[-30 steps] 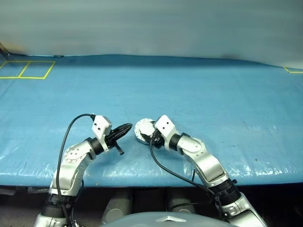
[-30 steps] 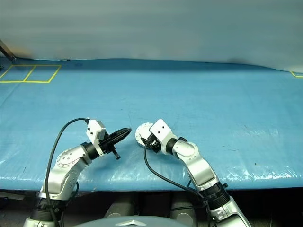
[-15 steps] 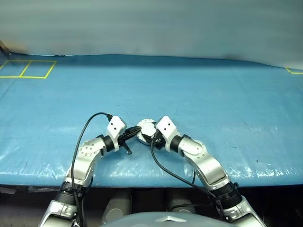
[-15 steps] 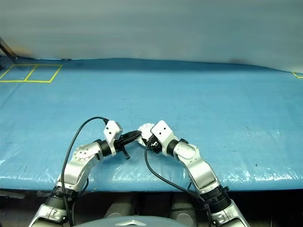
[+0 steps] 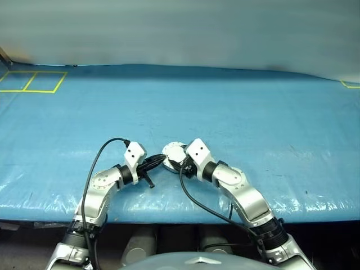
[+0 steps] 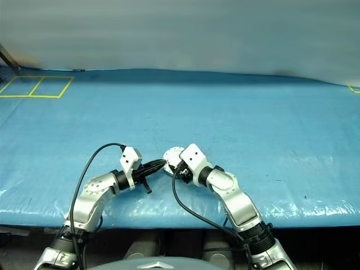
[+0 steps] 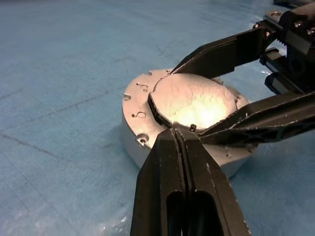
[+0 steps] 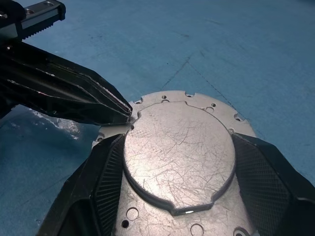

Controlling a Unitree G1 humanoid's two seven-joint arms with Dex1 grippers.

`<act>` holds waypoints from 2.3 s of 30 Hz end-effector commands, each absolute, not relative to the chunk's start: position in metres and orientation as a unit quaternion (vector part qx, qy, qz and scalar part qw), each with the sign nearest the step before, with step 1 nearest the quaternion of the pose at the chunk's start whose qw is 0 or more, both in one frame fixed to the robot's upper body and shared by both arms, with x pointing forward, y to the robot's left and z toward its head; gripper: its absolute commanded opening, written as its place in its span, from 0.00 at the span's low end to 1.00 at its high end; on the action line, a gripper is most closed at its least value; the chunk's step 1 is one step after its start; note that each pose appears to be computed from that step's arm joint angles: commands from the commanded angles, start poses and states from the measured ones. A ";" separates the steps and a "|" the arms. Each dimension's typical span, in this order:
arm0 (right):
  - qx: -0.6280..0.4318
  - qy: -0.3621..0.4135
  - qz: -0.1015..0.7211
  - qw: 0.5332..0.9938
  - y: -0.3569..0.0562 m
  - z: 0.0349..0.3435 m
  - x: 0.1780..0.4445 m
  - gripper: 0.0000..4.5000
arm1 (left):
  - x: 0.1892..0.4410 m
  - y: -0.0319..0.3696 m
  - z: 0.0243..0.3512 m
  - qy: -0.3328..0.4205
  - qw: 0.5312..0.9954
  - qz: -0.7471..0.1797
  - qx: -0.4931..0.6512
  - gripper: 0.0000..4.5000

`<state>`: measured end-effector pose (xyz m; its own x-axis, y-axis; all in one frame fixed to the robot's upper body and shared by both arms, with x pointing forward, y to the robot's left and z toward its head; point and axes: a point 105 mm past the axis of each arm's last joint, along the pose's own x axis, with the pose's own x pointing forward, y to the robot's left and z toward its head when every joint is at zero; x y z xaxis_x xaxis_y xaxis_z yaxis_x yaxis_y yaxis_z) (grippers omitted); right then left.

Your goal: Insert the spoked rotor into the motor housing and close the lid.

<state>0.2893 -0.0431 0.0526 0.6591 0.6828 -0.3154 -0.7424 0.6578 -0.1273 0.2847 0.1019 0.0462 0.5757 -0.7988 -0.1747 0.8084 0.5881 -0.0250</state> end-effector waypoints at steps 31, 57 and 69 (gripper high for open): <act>0.215 0.141 0.342 0.904 -0.105 0.089 0.275 0.99 | 0.283 0.092 0.034 0.099 0.878 -0.465 0.060 0.00; 0.406 0.261 0.342 0.806 -0.073 0.038 0.265 0.95 | 0.285 0.097 0.035 0.103 0.875 -0.467 0.072 0.00; 0.395 0.246 0.359 0.809 -0.070 0.043 0.261 0.29 | 0.285 0.097 0.035 0.105 0.874 -0.468 0.074 0.00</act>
<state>0.2614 -0.0724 0.0383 0.6221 0.7732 -0.1232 -0.3615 0.4232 0.8308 0.2895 0.1019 0.0443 0.5633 -0.7954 -0.2239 0.8219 0.5673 0.0525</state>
